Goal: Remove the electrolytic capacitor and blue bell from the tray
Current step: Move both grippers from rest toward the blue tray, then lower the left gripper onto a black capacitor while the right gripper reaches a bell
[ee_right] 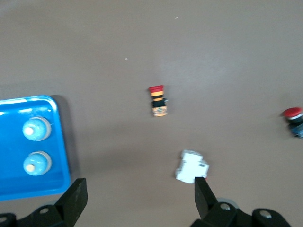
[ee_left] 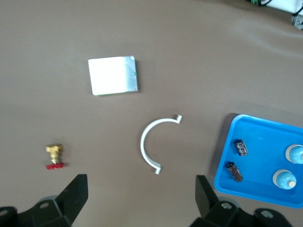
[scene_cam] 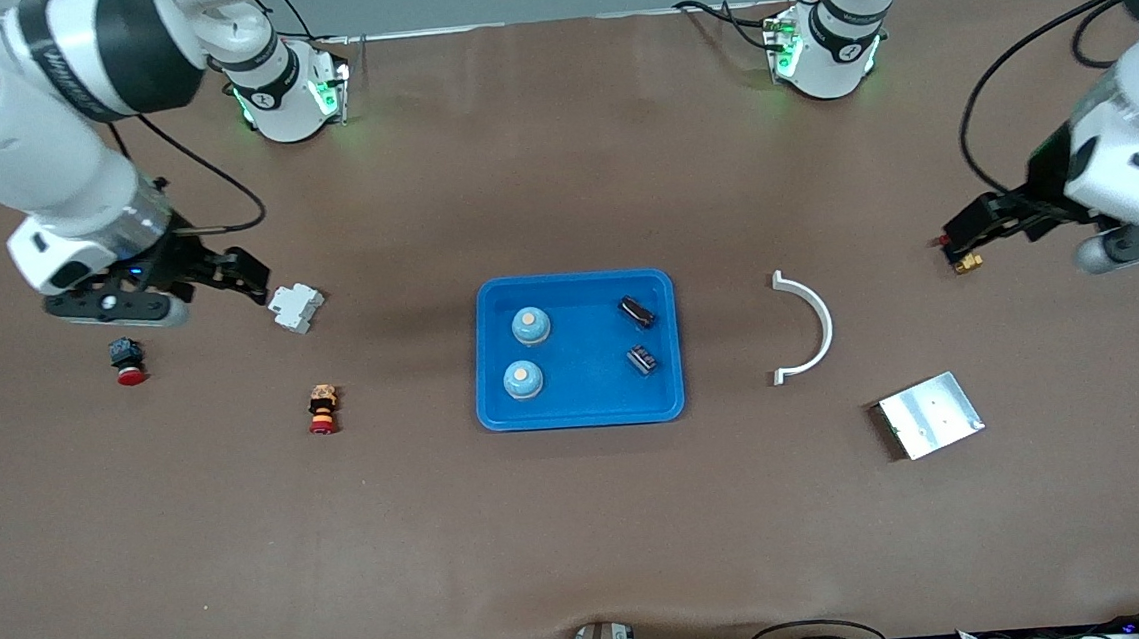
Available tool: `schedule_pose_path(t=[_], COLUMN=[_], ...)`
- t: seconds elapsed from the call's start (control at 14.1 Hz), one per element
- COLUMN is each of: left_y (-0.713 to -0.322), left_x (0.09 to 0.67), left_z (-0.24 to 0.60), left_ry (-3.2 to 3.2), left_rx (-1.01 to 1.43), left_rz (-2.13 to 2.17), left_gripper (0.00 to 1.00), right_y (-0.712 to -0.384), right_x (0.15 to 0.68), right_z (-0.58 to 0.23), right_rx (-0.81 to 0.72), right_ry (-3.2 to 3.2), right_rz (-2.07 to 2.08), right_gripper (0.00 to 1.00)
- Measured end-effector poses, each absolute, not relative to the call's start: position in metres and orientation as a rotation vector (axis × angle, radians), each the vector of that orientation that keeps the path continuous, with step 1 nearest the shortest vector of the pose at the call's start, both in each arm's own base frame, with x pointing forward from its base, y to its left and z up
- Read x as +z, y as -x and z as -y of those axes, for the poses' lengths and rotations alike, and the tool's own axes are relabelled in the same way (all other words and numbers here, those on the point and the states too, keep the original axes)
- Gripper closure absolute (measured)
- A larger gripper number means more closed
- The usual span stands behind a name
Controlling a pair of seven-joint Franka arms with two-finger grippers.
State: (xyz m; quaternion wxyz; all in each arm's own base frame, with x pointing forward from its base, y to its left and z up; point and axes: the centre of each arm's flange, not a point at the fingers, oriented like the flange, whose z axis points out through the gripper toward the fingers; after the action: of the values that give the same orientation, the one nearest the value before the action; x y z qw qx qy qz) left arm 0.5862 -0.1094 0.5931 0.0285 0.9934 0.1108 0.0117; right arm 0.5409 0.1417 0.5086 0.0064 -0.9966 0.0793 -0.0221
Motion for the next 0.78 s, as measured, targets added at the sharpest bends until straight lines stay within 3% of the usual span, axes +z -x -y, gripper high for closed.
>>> schedule_pose_path(t=[0.78], left_y=[-0.591], left_x=[0.453], left_z=[0.266], left_ry=[-3.085], left_rx=[-0.25], left_rz=[-0.462], left_gripper=[0.0], right_y=[-0.555], right_x=[0.404], right_z=[-0.283], right_rx=[-0.044], right_ry=[3.067], right_rz=[-0.478], right_gripper=[0.0])
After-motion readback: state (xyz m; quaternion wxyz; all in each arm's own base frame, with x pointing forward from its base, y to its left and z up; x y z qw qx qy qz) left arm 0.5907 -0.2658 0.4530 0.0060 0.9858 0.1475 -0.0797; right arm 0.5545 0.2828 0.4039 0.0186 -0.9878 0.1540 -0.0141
